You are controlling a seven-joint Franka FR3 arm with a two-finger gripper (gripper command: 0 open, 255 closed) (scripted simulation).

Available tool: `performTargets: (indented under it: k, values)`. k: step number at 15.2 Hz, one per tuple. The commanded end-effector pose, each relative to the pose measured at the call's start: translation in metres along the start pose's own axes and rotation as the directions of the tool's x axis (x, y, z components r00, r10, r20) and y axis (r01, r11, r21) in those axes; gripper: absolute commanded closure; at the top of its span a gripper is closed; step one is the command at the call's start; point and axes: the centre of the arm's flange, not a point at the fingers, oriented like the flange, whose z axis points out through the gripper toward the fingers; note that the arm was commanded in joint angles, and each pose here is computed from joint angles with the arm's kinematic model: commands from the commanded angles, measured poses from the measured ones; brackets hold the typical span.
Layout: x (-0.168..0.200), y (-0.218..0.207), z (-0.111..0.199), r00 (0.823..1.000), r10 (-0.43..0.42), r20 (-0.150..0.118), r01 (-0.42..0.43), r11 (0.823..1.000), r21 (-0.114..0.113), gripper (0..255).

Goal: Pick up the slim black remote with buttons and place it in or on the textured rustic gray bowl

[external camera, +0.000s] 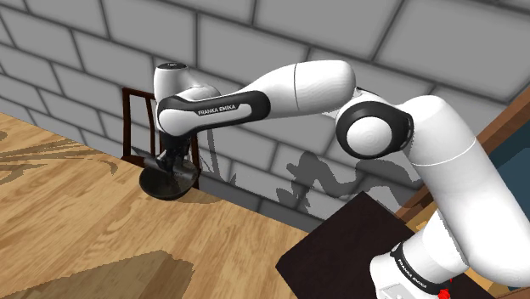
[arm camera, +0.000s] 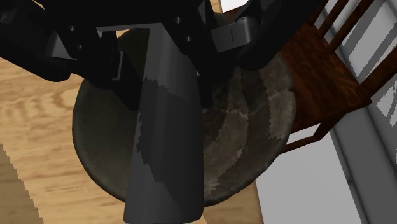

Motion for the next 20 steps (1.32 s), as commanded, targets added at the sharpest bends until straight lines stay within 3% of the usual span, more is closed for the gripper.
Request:
performTargets:
  k: [1, 3, 11, 12, 17, 20]
  values:
    - [0.0, 0.0, 0.01, 1.0, 0.0, -0.001, 0.0, 1.0, 0.0, 255]
    - [0.0, 0.001, 0.022, 1.0, 0.0, -0.001, 0.0, 1.0, 0.0, 255]
    - [0.0, 0.001, 0.022, 1.0, 0.0, -0.001, 0.0, 1.0, 0.0, 255]
    - [0.0, 0.001, 0.022, 1.0, 0.0, -0.001, 0.0, 1.0, 0.0, 0]
    - [0.0, 0.001, 0.022, 1.0, 0.0, -0.001, 0.0, 1.0, 0.0, 0]
    - [0.0, 0.001, -0.017, 1.0, 0.0, -0.001, 0.0, 1.0, 0.0, 0]
